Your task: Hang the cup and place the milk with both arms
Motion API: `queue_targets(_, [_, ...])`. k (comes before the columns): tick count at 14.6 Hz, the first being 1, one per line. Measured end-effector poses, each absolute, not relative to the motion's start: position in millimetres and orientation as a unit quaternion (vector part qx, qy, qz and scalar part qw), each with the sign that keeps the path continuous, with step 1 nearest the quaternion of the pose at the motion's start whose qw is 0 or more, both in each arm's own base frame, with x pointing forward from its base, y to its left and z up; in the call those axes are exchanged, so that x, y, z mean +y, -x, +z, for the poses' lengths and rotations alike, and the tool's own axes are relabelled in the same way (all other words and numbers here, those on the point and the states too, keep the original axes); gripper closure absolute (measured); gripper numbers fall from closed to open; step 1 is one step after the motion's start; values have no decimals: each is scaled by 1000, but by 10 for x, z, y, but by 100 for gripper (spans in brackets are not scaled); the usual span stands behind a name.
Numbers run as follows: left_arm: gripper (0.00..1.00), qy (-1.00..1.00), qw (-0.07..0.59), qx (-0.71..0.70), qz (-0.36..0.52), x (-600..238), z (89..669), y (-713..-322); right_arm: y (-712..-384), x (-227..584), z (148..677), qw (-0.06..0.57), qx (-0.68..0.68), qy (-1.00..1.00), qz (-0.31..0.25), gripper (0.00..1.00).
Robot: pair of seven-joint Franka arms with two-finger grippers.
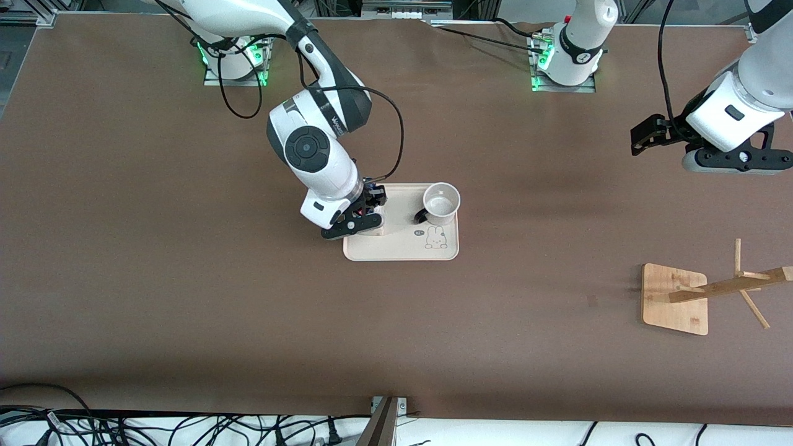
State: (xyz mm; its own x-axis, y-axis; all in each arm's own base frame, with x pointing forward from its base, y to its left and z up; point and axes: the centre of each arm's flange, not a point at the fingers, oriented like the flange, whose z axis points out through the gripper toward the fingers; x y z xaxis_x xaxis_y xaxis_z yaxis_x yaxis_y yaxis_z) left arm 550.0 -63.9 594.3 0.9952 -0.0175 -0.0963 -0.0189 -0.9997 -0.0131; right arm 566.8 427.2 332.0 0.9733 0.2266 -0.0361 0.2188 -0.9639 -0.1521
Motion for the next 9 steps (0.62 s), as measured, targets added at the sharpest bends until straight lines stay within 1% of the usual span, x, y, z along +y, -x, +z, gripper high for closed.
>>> queue_targets(5, [0, 999, 7, 9, 48, -639, 5943, -5500, -5672, 4275, 3340, 75, -113, 991, 25, 63])
queue_targets(9, [0, 999, 7, 9, 48, -639, 5943, -5500, -5672, 4284, 3507, 80, -114, 990, 16, 63])
